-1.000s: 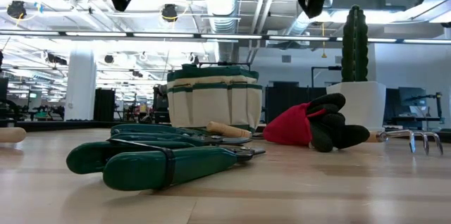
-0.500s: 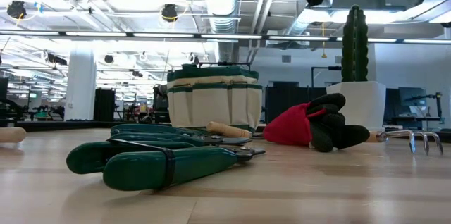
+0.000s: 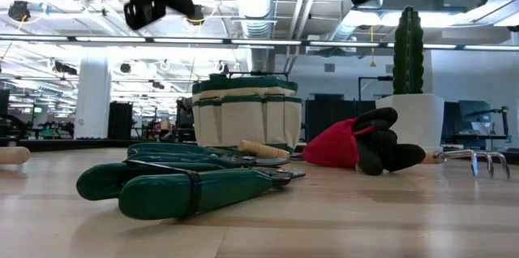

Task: Pick & Place Garden tools in Gardening bag
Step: Put the middle green shears into the brown gardening bag

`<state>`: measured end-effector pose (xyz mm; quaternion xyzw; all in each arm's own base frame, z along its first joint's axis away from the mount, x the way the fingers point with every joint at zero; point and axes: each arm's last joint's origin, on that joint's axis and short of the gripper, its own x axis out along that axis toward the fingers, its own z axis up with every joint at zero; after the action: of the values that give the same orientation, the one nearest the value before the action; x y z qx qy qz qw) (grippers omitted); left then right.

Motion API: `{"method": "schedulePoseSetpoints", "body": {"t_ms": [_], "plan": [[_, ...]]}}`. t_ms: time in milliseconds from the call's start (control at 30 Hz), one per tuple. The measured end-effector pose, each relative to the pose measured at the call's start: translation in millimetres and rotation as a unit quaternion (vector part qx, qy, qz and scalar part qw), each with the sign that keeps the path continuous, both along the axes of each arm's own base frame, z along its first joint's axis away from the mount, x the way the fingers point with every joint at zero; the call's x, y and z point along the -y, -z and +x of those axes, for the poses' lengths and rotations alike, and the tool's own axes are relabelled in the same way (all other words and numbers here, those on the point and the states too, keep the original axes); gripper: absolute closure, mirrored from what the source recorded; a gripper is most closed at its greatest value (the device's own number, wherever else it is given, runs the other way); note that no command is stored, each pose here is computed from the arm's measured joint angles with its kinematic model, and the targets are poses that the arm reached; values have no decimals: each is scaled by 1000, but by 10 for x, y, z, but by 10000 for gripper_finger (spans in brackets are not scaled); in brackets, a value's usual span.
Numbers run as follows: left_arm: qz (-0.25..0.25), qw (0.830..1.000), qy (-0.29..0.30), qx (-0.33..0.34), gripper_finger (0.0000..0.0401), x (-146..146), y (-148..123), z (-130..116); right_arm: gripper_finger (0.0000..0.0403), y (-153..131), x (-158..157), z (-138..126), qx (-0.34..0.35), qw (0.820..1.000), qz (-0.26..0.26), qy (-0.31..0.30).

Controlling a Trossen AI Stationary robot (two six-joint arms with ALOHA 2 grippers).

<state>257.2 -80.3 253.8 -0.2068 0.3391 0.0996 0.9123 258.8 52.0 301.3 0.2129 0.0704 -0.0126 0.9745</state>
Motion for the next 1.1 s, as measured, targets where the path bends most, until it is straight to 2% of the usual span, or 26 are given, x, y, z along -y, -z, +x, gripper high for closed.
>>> {"method": "schedulePoseSetpoints", "body": {"t_ms": [167, 367, 567, 667, 833, 1100], "plan": [[28, 998, -29, -44, 399, -58, 251, 153, 403, 4, 3, 1, -2, 1000, 0, 1], [-5, 997, -2, -83, 399, -136, 407, 252, 403, 5, 3, 1, -2, 1000, 0, 1], [-3, 995, 11, -99, 388, -120, 487, 282, 403, 8, 4, 0, -4, 1000, 0, 1], [2, 994, 18, -108, 373, -105, 541, 300, 403, 15, 4, -1, -7, 1000, -1, 1], [-20, 991, 41, -129, 337, -74, 638, 333, 403, 43, 6, -4, -21, 1000, -5, 1], [-20, 988, 41, -148, 275, -54, 805, 397, 403, 62, 7, -8, -31, 999, -7, 2]]}}
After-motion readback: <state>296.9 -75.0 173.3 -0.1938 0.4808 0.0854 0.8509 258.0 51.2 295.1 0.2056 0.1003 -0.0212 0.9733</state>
